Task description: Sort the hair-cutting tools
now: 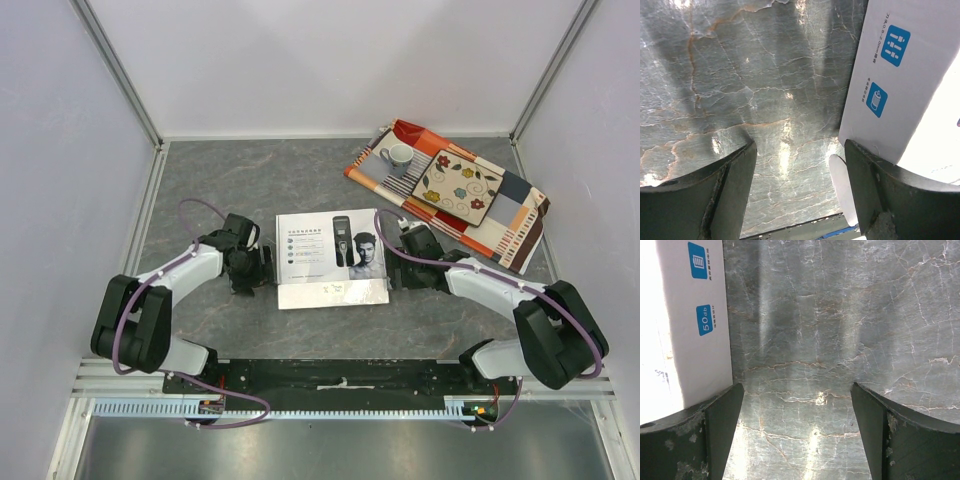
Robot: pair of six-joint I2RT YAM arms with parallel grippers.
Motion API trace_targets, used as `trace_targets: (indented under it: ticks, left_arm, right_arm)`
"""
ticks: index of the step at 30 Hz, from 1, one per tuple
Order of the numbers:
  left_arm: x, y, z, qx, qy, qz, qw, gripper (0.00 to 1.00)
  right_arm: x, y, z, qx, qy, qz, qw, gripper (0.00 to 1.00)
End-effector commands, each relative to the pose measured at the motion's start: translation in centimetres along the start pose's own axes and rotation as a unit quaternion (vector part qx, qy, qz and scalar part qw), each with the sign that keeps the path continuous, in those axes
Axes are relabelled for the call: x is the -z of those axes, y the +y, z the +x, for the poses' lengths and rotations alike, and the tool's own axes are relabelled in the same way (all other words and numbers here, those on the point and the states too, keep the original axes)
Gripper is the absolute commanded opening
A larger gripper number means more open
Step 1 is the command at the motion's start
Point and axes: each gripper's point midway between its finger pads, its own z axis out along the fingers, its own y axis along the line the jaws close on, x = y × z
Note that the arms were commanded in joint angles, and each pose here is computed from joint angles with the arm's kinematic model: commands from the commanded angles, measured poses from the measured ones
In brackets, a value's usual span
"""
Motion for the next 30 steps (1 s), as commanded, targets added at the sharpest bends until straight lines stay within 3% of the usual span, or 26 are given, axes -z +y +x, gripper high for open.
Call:
trace_targets:
  ticks: [1, 9, 22, 30]
  left_arm:
    - [0.4, -5.8, -0.1, 0.021, 0.003, 0.133, 0.991, 0.81]
    - [0.0, -5.8, -0.3, 0.041, -0.013, 0.136, 0.990, 0.81]
    - [2.7, -0.7, -4.5, -0.039, -0.062, -0.061, 0.995, 0.82]
    - [2.3, -1.4, -3.4, -0.044, -0.035, -0.039, 0.998, 0.82]
  right_arm:
    - [0.7, 5.6, 0.0, -0.023, 0.002, -0.118, 0.993, 0.98]
    - [0.6, 5.8, 0.2, -0.022, 0.001, -0.114, 0.993, 0.98]
    - [0.8, 5.4, -0.7, -0.002, -0.008, -0.095, 0.995, 0.98]
    - [0.7, 5.3, -1.0, 0.006, -0.008, -0.086, 0.996, 0.98]
